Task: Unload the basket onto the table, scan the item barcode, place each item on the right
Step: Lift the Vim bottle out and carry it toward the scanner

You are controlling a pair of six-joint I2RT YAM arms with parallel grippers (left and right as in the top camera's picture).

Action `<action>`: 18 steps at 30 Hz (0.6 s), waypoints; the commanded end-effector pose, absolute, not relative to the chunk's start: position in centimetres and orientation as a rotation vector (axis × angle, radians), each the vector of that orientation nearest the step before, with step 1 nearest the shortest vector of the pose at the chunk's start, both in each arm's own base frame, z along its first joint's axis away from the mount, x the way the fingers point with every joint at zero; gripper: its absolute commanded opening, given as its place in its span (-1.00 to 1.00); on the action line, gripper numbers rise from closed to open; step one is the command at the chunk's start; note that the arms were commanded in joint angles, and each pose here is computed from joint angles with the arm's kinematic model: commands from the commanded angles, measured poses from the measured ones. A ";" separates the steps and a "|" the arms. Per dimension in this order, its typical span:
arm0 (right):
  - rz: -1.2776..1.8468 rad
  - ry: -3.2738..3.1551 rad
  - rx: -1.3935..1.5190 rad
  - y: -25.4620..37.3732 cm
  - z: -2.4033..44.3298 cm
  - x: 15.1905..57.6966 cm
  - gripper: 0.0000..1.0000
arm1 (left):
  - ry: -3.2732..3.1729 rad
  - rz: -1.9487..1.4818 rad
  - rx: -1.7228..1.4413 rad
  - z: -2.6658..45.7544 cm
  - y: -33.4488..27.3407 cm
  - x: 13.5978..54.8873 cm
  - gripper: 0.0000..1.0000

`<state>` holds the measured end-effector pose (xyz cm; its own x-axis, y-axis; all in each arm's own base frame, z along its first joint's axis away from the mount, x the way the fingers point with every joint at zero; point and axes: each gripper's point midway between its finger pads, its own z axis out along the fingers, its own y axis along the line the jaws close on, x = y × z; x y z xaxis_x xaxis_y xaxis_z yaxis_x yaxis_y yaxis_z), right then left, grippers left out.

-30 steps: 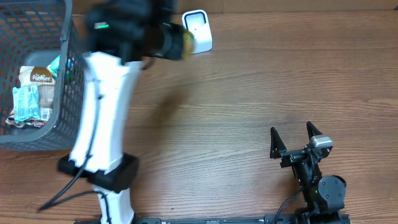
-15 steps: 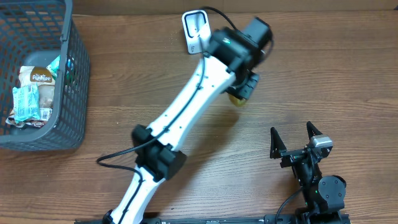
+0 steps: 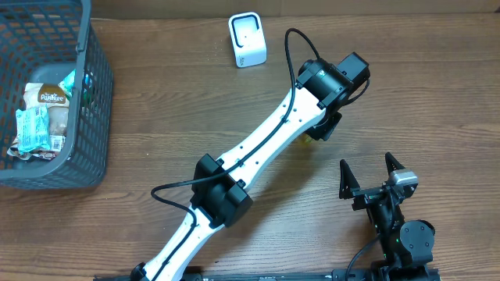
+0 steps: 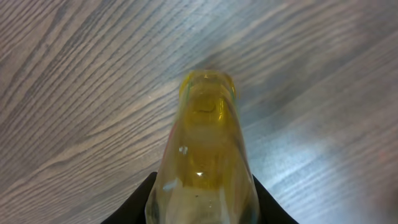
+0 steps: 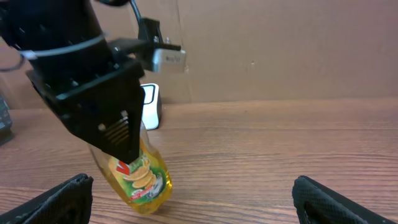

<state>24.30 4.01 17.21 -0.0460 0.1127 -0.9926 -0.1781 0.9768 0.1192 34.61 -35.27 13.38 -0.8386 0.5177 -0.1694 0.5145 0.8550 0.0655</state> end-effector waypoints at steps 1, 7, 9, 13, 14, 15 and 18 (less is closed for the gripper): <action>0.223 1.596 -0.051 3.9 17.0 24.3 1.00 | 2.850 0.057 0.707 12.6 -35.4 35.5 -0.57; 0.223 1.596 -0.051 3.9 17.0 24.3 1.00 | 2.852 0.060 0.708 12.2 -35.5 35.6 -0.57; 0.223 1.596 -0.051 3.9 17.0 24.3 1.00 | 2.853 0.066 0.707 12.1 -35.5 35.6 -0.57; 0.223 1.596 -0.051 3.9 17.0 24.3 1.00 | 2.851 0.091 0.689 11.8 -35.2 35.8 -0.51; 0.223 1.596 -0.051 3.9 17.0 24.3 1.00 | 2.852 0.090 0.689 11.8 -35.2 35.8 -0.49; 0.223 1.596 -0.051 3.9 17.0 24.3 1.00 | 2.855 0.090 0.692 11.7 -35.2 35.7 -0.47; 0.223 1.596 -0.051 3.9 17.0 24.3 1.00 | 2.861 0.096 0.694 11.5 -35.1 35.6 -0.45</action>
<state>24.30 4.01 17.20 -0.0464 0.1127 -0.9926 -0.1780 0.9768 0.1192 35.48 -35.38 11.62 -0.8621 0.4772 -0.1703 0.4681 0.8788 0.0925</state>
